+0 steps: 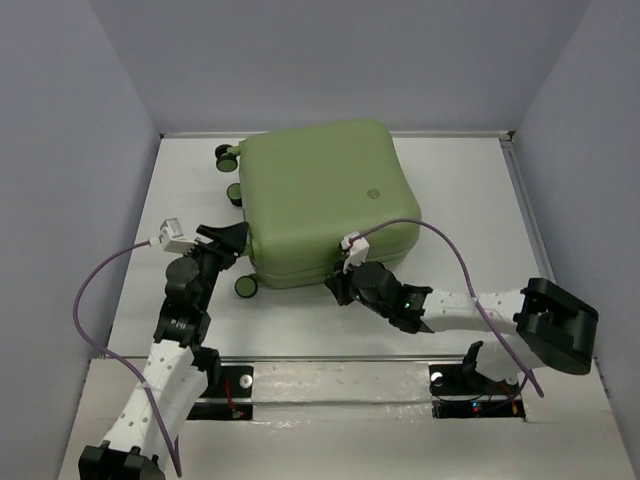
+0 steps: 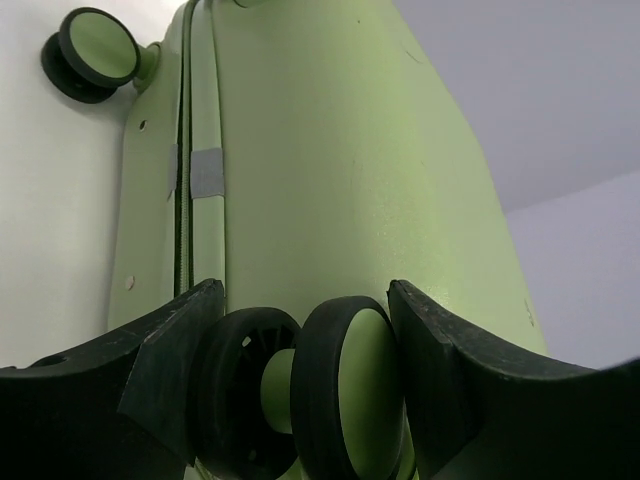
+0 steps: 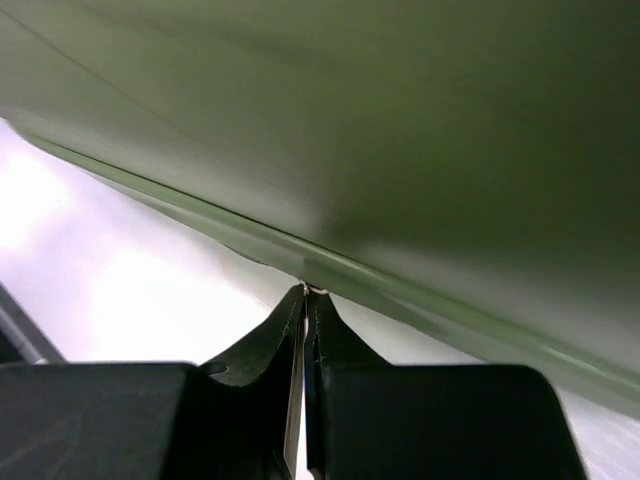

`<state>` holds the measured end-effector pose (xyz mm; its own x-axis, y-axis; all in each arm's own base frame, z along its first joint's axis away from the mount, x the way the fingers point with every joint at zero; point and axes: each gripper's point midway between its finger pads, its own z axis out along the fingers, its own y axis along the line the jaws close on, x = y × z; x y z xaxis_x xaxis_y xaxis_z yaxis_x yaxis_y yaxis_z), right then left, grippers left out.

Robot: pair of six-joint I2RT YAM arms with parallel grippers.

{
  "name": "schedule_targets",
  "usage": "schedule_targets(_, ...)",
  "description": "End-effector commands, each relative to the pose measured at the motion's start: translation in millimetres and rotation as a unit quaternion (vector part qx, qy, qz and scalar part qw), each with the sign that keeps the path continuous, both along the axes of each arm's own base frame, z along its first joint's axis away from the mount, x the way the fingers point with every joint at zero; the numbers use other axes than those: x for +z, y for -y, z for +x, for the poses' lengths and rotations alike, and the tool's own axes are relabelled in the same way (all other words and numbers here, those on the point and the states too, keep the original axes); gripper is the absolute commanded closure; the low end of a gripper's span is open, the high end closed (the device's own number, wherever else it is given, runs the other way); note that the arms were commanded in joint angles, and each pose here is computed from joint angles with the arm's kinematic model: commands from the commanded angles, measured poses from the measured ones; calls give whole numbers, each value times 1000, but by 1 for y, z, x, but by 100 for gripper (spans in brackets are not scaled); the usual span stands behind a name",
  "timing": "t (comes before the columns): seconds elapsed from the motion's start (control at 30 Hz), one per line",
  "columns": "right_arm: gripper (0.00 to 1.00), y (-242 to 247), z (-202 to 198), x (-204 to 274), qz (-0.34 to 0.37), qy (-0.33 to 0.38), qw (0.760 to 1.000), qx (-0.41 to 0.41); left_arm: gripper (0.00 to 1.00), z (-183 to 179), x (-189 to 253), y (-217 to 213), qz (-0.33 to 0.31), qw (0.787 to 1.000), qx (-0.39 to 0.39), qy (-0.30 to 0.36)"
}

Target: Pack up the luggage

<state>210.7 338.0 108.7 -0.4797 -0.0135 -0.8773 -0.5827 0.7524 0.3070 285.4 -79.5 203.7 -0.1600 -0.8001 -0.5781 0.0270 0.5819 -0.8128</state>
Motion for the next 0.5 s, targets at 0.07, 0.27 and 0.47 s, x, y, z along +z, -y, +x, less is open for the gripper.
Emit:
schedule_targets(0.07, 93, -95, -62, 16, 42, -28, 985, 166, 94, -19, 12, 48, 19, 993, -114, 32)
schedule_targets(0.27, 93, -172, -122, -11, 40, -39, 966, 253, 94, -18, 50, 46, 70, 989, -113, 65)
schedule_targets(0.47, 93, -157, -124, -4, 73, -25, 968, 240, 94, -20, 46, 51, 68, 988, -128, 60)
